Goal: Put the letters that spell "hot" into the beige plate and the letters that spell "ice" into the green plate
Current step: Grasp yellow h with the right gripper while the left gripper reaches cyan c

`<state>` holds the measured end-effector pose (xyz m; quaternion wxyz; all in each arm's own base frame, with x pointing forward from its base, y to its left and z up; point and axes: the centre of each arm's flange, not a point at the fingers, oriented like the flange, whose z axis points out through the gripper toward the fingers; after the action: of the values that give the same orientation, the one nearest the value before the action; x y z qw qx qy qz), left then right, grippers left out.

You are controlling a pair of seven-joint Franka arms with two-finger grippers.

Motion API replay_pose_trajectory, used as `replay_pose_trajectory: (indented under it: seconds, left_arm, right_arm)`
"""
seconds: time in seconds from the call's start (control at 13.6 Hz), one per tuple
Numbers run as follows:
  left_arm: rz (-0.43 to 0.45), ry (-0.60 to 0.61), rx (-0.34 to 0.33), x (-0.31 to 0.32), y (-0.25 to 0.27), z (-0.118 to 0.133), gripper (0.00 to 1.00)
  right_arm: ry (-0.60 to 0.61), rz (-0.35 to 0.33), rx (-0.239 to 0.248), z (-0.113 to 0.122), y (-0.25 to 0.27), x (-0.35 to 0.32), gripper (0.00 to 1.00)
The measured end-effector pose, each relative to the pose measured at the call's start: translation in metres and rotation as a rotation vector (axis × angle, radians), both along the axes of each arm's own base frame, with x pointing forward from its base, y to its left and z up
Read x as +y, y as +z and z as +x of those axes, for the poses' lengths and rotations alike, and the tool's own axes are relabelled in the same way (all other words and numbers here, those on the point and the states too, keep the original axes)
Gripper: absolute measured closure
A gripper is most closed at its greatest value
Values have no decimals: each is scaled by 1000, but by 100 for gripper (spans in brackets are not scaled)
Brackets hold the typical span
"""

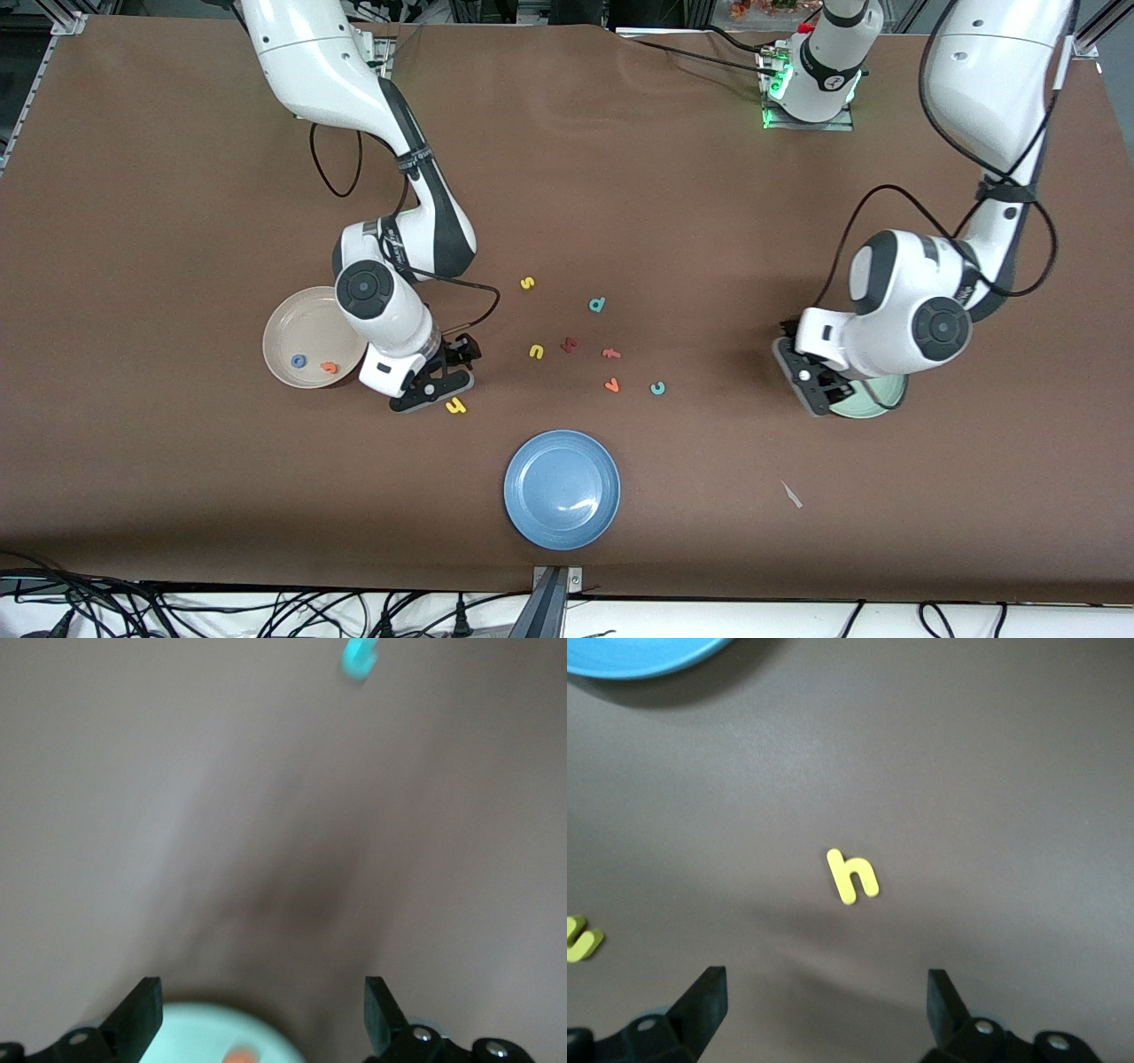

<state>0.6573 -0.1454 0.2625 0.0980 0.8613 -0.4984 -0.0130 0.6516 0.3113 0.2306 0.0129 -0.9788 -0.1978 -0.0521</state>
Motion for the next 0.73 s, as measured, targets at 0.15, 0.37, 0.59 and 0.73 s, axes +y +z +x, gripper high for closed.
replay_pose_trajectory:
  seconds: [0.15,0.37,0.59,0.73]
  left_arm:
    - [-49,87,22,-52,2,-3,0]
    - [-34,264,66,-98,-1,-10,0]
    - [-19,438,84,-103,1,-2,0]
    - [0,559,102,-103,-1,2,0]
  right_arm:
    - [14,-8,-11,8,-11,8,0]
    - [81,-23,-19,19,-26,16,0]
    - [176,23,3,35,-33,-4,0]
    - [210,79,13,47,-36,-21,0]
